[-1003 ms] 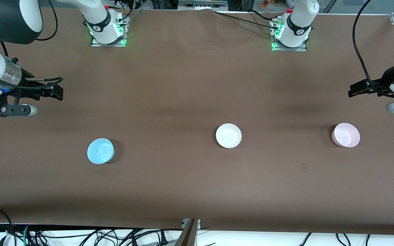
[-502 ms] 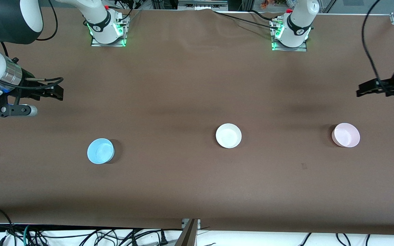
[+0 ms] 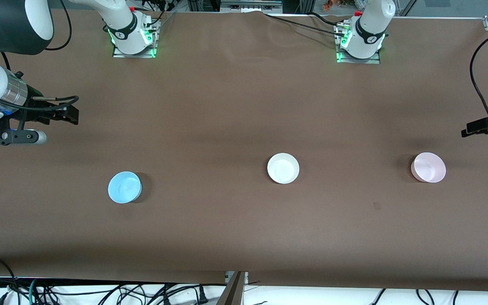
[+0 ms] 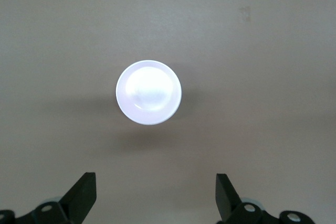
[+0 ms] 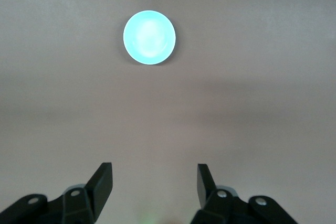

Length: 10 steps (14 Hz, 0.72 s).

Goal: Stack pink and blue bowls on white bowl
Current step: 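Move the left gripper toward the pink bowl, then lower the left gripper and grasp the pink bowl's rim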

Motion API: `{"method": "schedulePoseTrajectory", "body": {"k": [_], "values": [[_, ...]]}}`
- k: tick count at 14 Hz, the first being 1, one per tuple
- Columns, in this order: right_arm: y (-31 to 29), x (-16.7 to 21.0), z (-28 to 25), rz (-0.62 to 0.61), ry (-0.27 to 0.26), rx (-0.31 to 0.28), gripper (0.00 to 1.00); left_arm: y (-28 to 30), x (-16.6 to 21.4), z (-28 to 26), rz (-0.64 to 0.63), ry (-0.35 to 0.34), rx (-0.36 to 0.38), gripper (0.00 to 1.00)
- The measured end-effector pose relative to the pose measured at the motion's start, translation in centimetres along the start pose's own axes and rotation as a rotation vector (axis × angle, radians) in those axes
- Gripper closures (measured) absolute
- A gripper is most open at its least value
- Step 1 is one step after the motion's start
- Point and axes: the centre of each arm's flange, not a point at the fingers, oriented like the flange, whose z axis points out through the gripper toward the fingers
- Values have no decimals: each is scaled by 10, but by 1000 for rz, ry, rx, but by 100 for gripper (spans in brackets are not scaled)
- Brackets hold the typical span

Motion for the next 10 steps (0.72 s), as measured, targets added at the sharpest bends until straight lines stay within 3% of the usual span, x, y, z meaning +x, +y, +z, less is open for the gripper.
{"method": "schedulePoseTrajectory", "body": {"k": [2,8,10], "values": [[1,1,0,1,5,0,18,-28,2,36,-2,28,-48,0],[1,1,-1,2,9,1,14,-81,16,146,-41,116,-112,0],[2,1,-1,3,10,1,2,-88,19,175,-37,139,-130,0]]}}
